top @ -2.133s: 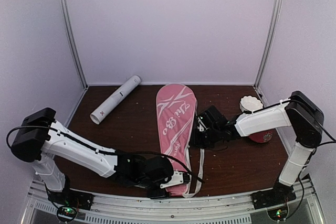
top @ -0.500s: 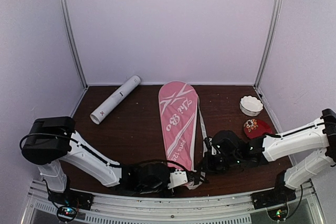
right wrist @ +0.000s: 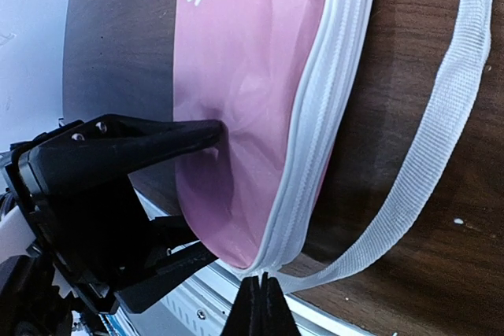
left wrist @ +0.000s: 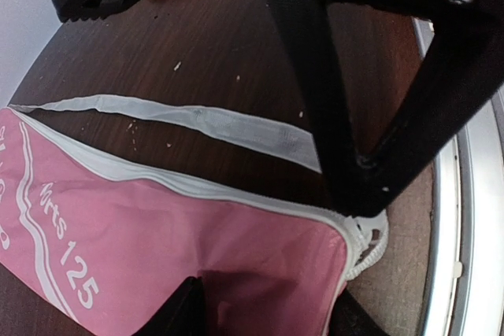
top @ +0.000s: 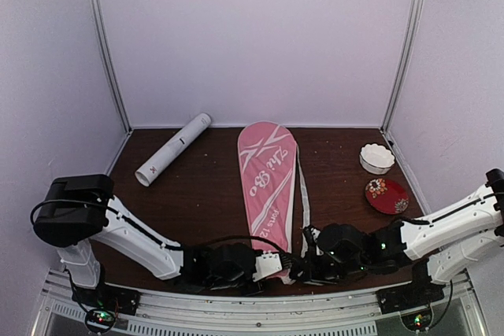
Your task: Pack up the badminton gear
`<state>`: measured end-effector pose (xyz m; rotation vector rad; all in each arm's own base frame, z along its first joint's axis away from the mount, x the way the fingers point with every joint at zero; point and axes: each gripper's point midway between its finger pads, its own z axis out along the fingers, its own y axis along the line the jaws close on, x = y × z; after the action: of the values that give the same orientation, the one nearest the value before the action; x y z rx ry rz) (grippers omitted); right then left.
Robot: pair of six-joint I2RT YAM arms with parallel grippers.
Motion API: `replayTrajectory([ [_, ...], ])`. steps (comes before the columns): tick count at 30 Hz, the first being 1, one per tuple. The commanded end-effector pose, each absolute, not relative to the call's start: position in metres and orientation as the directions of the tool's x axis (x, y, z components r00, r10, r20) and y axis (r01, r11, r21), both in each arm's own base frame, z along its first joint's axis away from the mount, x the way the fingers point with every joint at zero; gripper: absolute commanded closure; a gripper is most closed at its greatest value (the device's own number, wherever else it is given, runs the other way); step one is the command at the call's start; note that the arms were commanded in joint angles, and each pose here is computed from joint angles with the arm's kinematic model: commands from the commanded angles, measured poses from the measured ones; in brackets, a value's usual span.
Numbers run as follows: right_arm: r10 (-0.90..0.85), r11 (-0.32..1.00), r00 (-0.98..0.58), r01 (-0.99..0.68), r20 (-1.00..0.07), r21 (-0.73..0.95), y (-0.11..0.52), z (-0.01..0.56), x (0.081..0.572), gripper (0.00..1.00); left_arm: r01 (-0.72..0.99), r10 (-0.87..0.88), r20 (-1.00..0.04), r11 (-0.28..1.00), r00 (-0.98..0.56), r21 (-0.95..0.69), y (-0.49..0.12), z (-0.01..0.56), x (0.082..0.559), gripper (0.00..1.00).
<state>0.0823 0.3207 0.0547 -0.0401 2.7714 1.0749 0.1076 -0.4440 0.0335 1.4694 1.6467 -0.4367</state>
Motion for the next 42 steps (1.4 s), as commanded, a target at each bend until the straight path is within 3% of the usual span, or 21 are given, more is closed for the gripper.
replayTrajectory([
  [1, 0.030, 0.713, -0.993, -0.060, -0.116, 0.699, 0.326, 0.052, 0.061, 1.00, 0.907, 0.691, -0.722, 0.327, -0.037, 0.266, -0.423, 0.004, 0.131, 0.50],
  [6, 0.048, 0.706, -0.979, -0.106, -0.197, 0.700, 0.327, 0.058, 0.075, 1.00, 0.915, 0.685, -0.728, 0.301, -0.012, 0.269, -0.420, 0.020, 0.124, 0.41],
  [9, 0.040, 0.726, -0.972, -0.132, -0.233, 0.675, 0.320, 0.055, 0.083, 0.91, 0.923, 0.674, -0.739, 0.292, -0.013, 0.250, -0.419, 0.040, 0.116, 0.33],
  [15, 0.057, 0.730, -0.938, -0.194, -0.341, 0.655, 0.307, 0.079, 0.128, 0.55, 0.941, 0.565, -0.814, 0.330, -0.135, 0.073, -0.416, 0.087, 0.110, 0.18],
  [18, 0.087, 0.731, -0.919, -0.204, -0.385, 0.652, 0.298, 0.092, 0.159, 0.47, 0.937, 0.518, -0.821, 0.344, -0.239, -0.055, -0.410, 0.113, 0.123, 0.07],
  [21, 0.099, 0.752, -0.903, -0.207, -0.418, 0.626, 0.287, 0.092, 0.185, 0.43, 0.880, 0.474, -0.796, 0.451, -0.378, -0.150, -0.384, 0.134, 0.169, 0.06],
  [24, 0.087, 0.777, -0.897, -0.212, -0.434, 0.593, 0.284, 0.091, 0.204, 0.41, 0.745, 0.364, -0.767, 0.633, -0.528, -0.212, -0.334, 0.162, 0.250, 0.04],
  [29, 0.032, 0.796, -0.886, -0.257, -0.463, 0.548, 0.292, 0.091, 0.220, 0.37, 0.448, 0.219, -0.695, 0.879, -0.685, -0.164, -0.220, 0.186, 0.377, 0.02],
  [32, 0.019, 0.793, -0.886, -0.269, -0.464, 0.547, 0.296, 0.090, 0.224, 0.37, 0.294, 0.117, -0.685, 0.944, -0.719, -0.148, -0.160, 0.189, 0.430, 0.02],
  [35, 0.021, 0.787, -0.887, -0.270, -0.461, 0.555, 0.294, 0.090, 0.226, 0.38, 0.187, 0.125, -0.647, 0.982, -0.752, -0.027, -0.111, 0.174, 0.467, 0.02],
  [37, 0.020, 0.782, -0.887, -0.273, -0.461, 0.560, 0.294, 0.091, 0.227, 0.39, 0.167, 0.157, -0.612, 0.985, -0.775, 0.042, -0.093, 0.166, 0.488, 0.02],
  [42, 0.018, 0.782, -0.881, -0.282, -0.473, 0.556, 0.289, 0.098, 0.230, 0.37, 0.201, 0.164, -0.532, 0.979, -0.830, -0.013, -0.079, 0.127, 0.516, 0.02],
])
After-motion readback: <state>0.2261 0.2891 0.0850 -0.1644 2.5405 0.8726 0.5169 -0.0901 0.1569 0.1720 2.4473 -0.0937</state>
